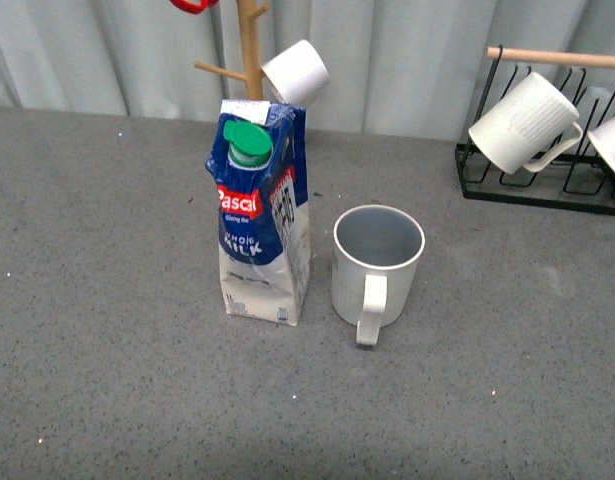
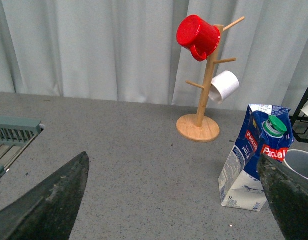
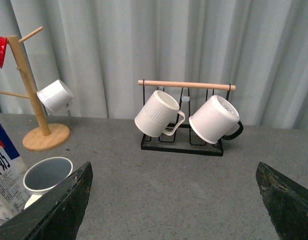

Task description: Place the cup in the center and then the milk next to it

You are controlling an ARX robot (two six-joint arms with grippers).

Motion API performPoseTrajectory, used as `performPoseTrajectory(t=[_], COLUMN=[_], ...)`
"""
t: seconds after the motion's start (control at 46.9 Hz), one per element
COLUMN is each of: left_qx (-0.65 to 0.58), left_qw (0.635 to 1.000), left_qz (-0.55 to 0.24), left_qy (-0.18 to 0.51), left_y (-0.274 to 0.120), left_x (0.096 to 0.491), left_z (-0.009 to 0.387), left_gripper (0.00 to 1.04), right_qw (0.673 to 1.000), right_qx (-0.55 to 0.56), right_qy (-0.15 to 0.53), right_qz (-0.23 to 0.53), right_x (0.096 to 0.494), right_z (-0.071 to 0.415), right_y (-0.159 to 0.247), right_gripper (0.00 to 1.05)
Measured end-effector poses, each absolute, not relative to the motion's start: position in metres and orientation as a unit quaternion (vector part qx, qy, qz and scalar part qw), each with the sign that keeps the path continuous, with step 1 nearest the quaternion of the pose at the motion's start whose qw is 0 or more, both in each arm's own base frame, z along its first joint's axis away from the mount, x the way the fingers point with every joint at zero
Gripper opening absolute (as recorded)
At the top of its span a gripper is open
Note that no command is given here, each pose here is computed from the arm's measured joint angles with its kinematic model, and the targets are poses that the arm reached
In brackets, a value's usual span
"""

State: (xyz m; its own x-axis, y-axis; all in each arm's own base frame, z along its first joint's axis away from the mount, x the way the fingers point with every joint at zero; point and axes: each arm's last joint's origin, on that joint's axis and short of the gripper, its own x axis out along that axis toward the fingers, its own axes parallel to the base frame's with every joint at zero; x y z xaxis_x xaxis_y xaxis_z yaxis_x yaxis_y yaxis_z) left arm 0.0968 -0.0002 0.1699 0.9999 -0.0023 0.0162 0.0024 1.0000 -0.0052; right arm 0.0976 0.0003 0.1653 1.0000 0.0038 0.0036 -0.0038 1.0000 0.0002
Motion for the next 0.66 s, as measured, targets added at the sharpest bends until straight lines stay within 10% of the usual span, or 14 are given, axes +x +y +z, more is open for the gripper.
performPoseTrajectory(t=[0.662], left_qx=[-0.002], left_qw=[1.000], left_qz=[-0.001], left_qy=[-0.008], left_y=[-0.0002], left_x=[0.0968], left_z=[0.1699], left_gripper=[0.98], right_qw=[1.000], right_qx=[0.000], right_qy=[-0.002], right_qz=[0.002], right_x=[0.0976], right_z=[0.1653], right_y=[0.0003], right_gripper=[0.95])
